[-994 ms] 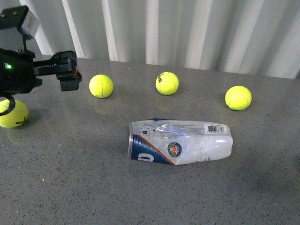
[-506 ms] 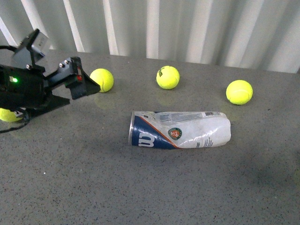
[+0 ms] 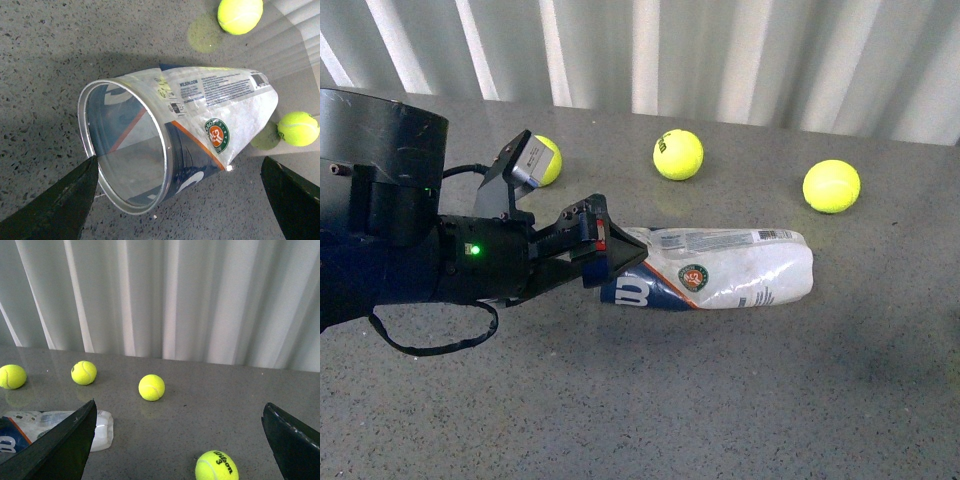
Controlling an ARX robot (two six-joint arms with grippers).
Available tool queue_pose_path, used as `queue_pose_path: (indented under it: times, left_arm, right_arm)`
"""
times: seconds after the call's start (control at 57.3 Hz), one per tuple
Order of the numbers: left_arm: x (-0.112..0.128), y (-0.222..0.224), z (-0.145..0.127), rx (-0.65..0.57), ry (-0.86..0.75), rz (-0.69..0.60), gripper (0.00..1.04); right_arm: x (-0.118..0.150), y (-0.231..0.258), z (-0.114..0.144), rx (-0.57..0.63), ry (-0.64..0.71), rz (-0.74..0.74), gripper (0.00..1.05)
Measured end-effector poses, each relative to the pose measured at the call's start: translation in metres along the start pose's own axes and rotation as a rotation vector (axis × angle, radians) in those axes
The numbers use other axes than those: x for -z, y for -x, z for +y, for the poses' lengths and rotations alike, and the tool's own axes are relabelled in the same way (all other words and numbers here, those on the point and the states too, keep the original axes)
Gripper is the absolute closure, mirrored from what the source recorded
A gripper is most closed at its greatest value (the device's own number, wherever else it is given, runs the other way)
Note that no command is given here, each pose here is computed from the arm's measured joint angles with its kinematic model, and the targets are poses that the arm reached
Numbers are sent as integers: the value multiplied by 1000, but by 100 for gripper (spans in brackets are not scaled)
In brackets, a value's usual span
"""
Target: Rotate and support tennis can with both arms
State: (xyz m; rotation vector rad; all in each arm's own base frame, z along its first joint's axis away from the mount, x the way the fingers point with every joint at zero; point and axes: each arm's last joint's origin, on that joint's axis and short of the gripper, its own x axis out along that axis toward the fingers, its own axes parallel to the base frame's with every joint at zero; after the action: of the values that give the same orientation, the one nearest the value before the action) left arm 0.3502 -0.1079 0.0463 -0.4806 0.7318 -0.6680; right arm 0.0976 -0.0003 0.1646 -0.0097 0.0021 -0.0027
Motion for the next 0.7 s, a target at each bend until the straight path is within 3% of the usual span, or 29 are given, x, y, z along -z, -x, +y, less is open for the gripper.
queue_pose_path:
  times: [0.349,0.698]
  left_arm:
    - [12,-17,-3,-2,56,-44,10]
    - [14,-18,-4,-12,62,-40,83]
  right_arm:
    - [0,0,0,0,0,0,7]
    - [0,0,0,0,0,0,7]
